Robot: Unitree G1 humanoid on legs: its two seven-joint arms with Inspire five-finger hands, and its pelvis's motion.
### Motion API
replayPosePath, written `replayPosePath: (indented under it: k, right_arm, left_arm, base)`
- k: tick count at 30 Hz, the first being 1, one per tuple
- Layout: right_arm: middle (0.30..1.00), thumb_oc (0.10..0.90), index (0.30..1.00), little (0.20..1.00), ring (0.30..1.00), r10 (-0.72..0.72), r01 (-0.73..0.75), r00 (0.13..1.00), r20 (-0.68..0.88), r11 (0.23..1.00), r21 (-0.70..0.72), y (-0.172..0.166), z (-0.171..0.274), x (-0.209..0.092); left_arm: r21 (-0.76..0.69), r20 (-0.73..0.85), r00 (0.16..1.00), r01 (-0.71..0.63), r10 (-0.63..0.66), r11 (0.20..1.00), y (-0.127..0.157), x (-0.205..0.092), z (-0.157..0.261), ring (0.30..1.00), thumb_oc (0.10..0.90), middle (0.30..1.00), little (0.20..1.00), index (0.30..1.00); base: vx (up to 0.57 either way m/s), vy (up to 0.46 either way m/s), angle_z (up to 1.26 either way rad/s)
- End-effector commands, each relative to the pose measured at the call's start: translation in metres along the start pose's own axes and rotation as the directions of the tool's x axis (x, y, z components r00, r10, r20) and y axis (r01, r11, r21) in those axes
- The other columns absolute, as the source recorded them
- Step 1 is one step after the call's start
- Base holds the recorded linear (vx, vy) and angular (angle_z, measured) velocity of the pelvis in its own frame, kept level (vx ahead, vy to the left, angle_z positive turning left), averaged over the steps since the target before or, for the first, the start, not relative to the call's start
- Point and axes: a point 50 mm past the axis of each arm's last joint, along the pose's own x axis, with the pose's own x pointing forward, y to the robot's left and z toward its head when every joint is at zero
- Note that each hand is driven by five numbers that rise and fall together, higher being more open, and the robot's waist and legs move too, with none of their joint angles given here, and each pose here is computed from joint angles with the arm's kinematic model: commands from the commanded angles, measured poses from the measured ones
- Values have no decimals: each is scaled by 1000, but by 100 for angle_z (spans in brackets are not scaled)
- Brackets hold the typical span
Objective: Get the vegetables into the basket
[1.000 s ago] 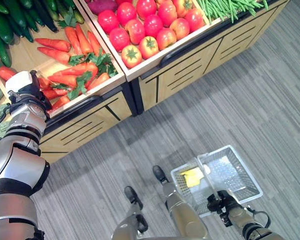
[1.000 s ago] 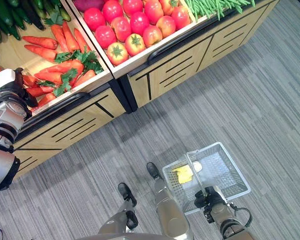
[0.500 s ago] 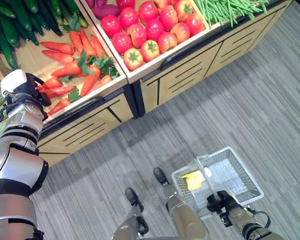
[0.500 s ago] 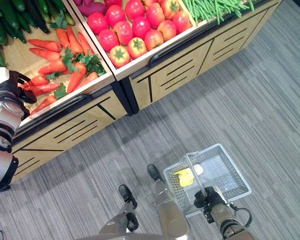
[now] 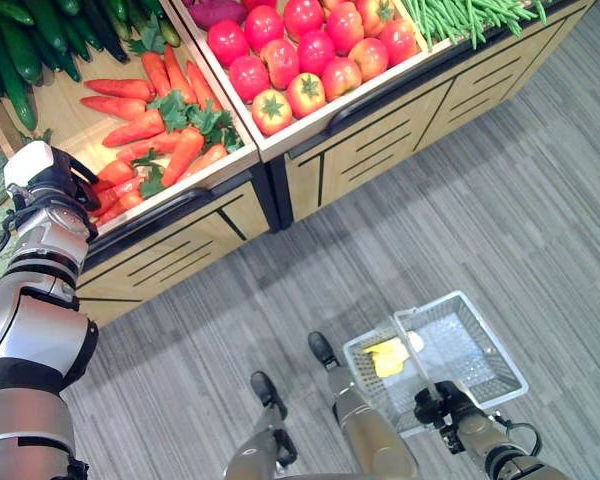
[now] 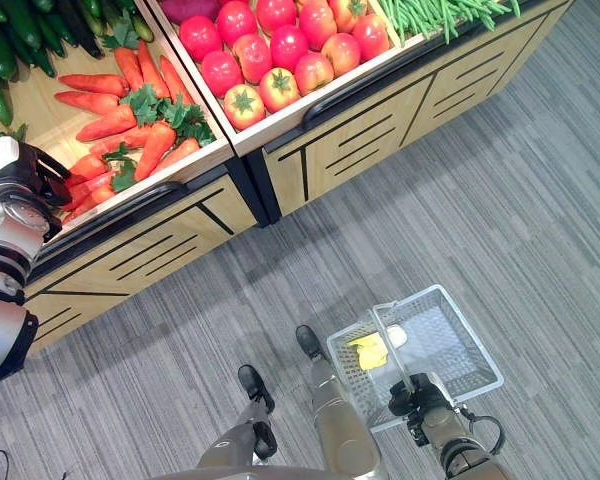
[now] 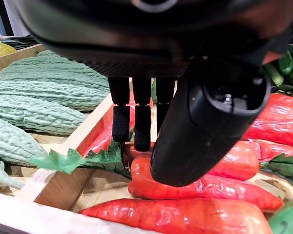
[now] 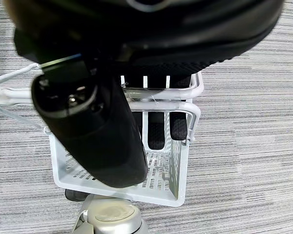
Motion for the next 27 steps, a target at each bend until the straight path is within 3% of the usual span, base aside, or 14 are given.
replayPosePath:
  k: [1,10,27]
  right_arm:
    - [300,400,300,300,300,5,-6,999,-52,1000,-12,-4,-21,-3]
    - [300,400,300,300,300,1,-3,995,-99,1000,-25,-9,-37,-6]
    - [300,400,300,300,300,2,-9,988,-156,999,-40,-12,-49,-8]
  left_arm:
    - [41,-22,997,82,-81,996,-17,-2,-1,1000,900,1000,1000,1000]
    - [131,75,991,104,-114,986,-23,-5,16,1000,900,1000,1000,1000]
    - [185,195,980,9,-46,983,12,-1,42,1000,900,1000,1000,1000]
  base:
    - [0,0,0]
    - [50,2,0]
    - [-14,3,4]
